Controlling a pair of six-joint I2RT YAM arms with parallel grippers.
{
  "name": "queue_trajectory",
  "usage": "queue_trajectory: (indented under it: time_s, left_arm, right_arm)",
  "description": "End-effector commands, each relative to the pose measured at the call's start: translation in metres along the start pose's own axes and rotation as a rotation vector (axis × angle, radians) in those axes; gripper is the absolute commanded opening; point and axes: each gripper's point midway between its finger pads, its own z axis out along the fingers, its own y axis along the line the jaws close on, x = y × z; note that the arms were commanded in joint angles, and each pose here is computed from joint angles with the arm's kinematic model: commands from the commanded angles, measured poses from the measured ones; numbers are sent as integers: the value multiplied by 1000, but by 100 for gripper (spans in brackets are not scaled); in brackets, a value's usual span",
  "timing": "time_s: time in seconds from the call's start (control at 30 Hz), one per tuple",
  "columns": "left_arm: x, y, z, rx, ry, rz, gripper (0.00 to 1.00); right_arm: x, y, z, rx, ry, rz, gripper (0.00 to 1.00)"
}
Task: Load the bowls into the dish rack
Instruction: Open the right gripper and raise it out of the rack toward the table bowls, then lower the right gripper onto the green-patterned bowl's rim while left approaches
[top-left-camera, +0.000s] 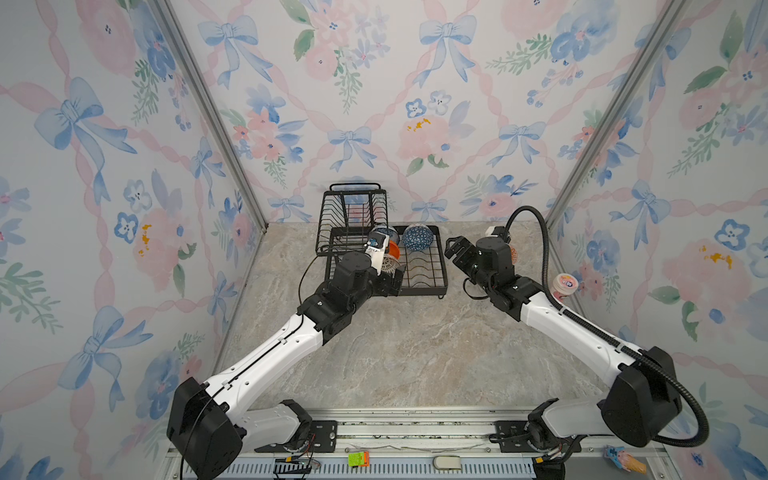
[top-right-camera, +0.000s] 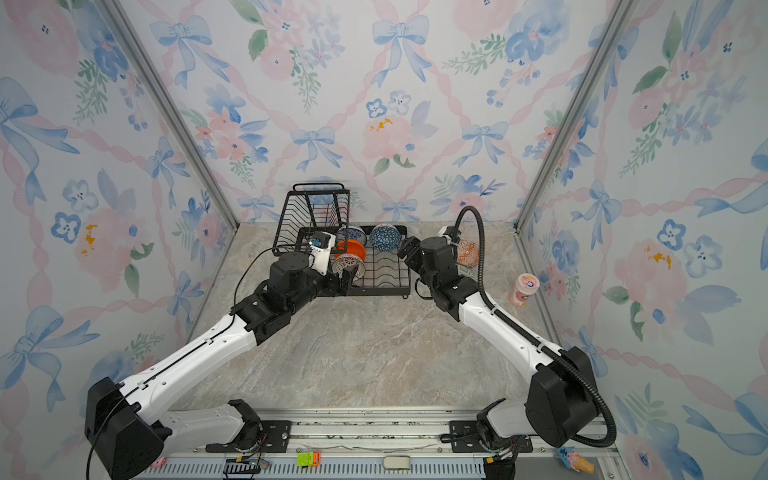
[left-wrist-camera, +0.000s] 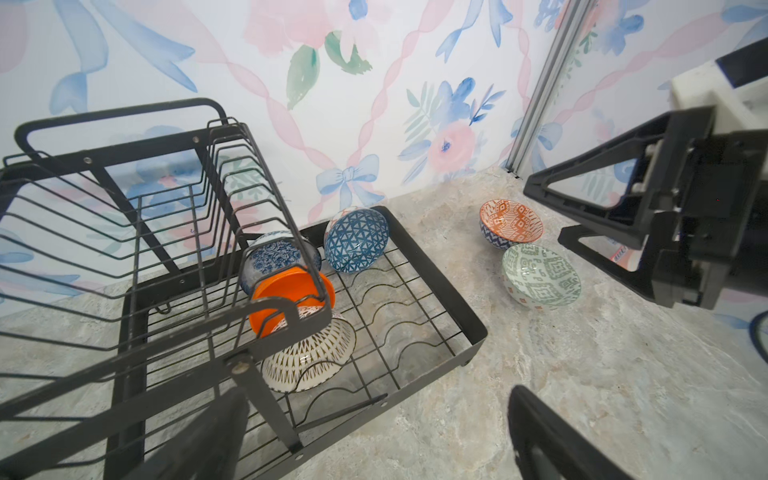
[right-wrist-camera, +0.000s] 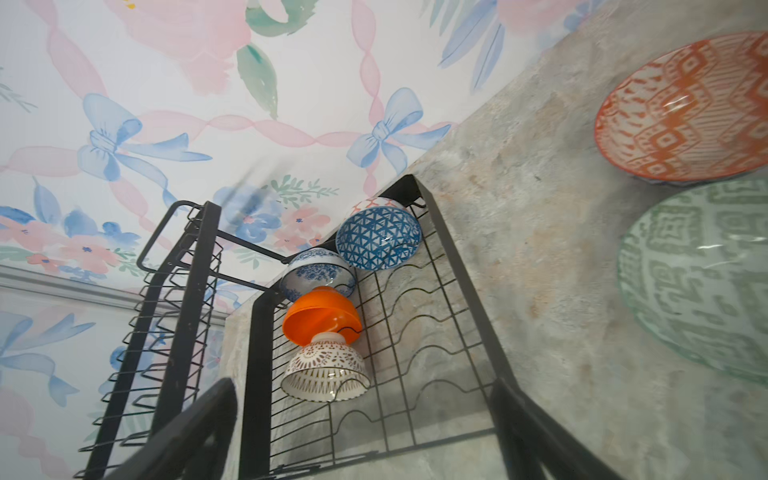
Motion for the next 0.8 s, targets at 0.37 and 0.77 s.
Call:
queue_trajectory:
  time_s: [0.37, 0.77]
  left_arm:
    - [-8, -106, 43, 111, 4, 84, 98]
    - [29, -175, 101, 182, 101, 31, 98]
  right_arm:
    - [-27, -145, -19, 308, 149, -67, 97]
    - [-22, -216, 3, 413, 241, 36, 98]
